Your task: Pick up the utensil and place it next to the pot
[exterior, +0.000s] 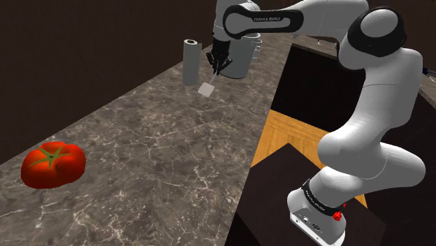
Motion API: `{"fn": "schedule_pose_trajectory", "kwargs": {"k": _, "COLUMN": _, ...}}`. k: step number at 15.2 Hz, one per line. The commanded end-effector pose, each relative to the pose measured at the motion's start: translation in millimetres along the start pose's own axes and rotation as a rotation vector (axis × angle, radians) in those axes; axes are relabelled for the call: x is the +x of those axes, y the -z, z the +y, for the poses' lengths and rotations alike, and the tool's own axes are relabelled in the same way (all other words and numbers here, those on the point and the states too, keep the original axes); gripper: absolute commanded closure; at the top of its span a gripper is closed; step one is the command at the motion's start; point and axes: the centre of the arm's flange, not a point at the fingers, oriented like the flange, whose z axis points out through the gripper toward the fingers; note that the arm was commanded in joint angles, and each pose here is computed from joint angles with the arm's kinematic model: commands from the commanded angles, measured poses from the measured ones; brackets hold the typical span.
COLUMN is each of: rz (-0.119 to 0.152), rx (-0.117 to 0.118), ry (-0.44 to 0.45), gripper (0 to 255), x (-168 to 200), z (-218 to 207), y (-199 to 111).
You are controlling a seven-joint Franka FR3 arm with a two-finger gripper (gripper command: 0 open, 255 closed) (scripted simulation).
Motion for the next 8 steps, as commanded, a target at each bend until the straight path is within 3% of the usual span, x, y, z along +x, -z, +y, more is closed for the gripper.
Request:
{"fn": "schedule_pose_trajectory", "kwargs": {"k": 1, "rz": 0.000, "rx": 0.000, "ry": 0.000, "gripper": 255, "x": -1.0, "z": -0.6, "y": -11.1}}
{"fn": "schedule_pose_trajectory", "kwargs": {"k": 8, "rz": 0.000, "rx": 0.000, "ry": 0.000, "gripper": 255, "x": -3.5, "z": -0.6, "y": -48.0}}
